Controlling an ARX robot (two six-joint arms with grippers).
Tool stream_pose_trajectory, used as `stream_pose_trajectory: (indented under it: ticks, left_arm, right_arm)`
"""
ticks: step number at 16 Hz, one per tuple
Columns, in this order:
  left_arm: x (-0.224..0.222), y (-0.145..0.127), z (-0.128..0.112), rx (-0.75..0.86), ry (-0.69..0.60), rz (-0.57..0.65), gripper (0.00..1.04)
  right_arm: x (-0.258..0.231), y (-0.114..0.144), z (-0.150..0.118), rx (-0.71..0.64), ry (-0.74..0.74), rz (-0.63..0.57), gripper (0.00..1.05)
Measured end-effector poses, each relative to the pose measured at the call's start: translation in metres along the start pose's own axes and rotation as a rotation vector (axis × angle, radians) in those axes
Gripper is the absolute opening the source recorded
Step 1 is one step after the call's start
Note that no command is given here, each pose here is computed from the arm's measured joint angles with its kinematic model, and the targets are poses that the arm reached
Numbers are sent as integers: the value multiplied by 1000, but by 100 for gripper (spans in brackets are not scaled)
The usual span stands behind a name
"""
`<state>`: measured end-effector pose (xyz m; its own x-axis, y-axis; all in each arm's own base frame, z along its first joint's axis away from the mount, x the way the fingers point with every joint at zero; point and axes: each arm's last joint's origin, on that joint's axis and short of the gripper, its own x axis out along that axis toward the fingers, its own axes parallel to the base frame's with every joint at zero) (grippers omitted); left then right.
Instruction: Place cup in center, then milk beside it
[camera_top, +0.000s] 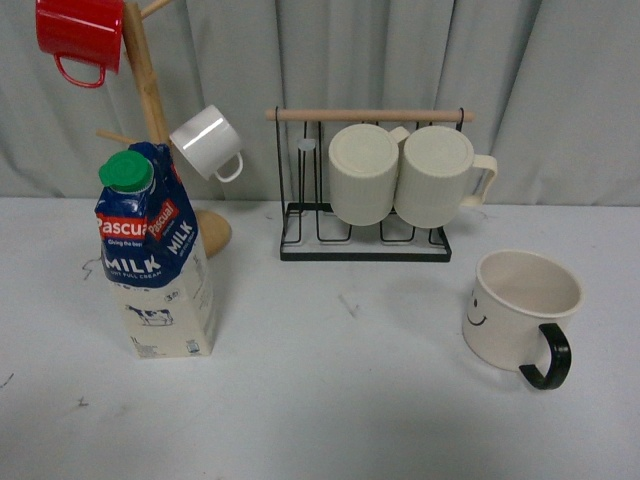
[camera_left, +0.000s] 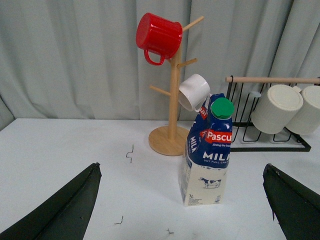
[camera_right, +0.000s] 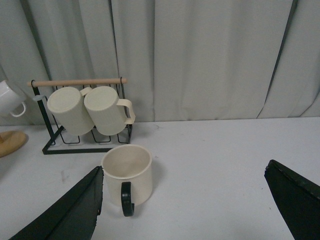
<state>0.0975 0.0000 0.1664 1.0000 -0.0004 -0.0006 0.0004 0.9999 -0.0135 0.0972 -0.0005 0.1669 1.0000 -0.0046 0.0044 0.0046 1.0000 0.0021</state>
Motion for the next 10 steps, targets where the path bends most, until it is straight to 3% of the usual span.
stream_pose_trajectory:
  ticks: [10]
  left_arm:
    - [0,0,0,0,0,0,98]
  right_arm:
    - [0,0,0,0,0,0,98]
